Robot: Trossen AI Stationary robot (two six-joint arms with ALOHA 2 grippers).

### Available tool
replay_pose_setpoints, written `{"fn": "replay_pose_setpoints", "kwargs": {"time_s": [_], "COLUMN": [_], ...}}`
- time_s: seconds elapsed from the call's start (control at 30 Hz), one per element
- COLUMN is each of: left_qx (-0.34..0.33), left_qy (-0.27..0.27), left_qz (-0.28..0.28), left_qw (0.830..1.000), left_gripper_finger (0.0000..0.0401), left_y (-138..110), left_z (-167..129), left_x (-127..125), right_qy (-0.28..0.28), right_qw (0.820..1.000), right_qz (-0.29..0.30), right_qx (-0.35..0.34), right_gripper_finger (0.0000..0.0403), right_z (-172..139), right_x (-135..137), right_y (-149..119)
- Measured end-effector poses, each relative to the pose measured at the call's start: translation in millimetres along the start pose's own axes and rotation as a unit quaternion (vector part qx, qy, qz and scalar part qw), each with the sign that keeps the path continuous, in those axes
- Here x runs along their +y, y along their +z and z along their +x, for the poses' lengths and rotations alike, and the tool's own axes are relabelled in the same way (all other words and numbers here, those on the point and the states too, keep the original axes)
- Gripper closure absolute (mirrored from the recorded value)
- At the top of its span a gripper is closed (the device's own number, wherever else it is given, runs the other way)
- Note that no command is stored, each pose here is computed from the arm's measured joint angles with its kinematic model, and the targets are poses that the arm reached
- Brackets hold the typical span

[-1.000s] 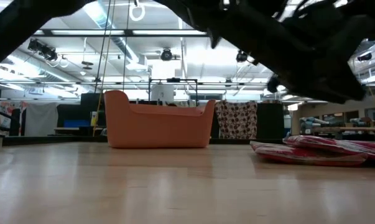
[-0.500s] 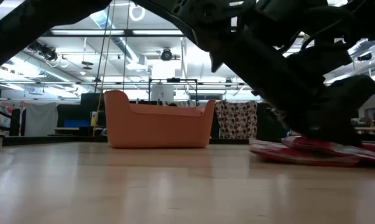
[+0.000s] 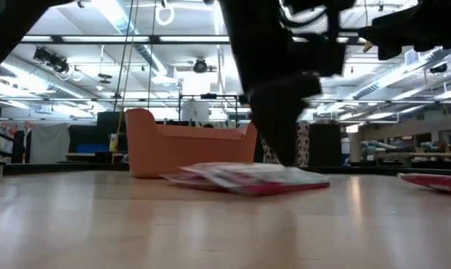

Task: Sort popcorn bags into baskets
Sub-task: Put the popcorn bag into the orange bin

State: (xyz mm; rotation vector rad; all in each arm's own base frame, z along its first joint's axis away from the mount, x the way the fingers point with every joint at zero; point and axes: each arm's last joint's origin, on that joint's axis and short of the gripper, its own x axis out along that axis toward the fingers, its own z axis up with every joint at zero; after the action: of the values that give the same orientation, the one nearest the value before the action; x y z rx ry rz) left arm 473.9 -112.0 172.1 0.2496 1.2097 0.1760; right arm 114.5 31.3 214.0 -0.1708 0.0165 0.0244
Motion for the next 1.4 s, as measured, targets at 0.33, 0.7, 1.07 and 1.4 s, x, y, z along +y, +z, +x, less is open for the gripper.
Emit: {"fn": "replay_pose_setpoints", "kwargs": {"time_s": [0.33,0.7,1.07,1.4], "left_qx": [0.016,0.133,0.152,0.090], "left_qy": [0.025,0.037,-0.046,-0.148], "left_qz": [-0.109,-0.116,-0.097,-0.174], "left_qw": [0.994,0.984,0.983,0.969], "left_gripper_finger": [0.0230,0.0204,0.0228,0.0229], "left_y": [-13,-26,-28,-67], "left_z": [-41,-29,-25,-22], "left_x": [-16,26,79,80], "right_qy": [0.001,0.010,0.002,0.006], "right_qw": [1.000,1.000,0.999,0.999], "right_qz": [0.010,0.019,0.003,0.004], "right_qx": [0.003,-0.003,0.041,0.038], "right_gripper_finger": [0.0239,0.0239,0.0239,0.0239], "right_z": [1,5,7,6], "right_x": [0,2,3,4], "right_y": [-1,0,-8,-8]}}
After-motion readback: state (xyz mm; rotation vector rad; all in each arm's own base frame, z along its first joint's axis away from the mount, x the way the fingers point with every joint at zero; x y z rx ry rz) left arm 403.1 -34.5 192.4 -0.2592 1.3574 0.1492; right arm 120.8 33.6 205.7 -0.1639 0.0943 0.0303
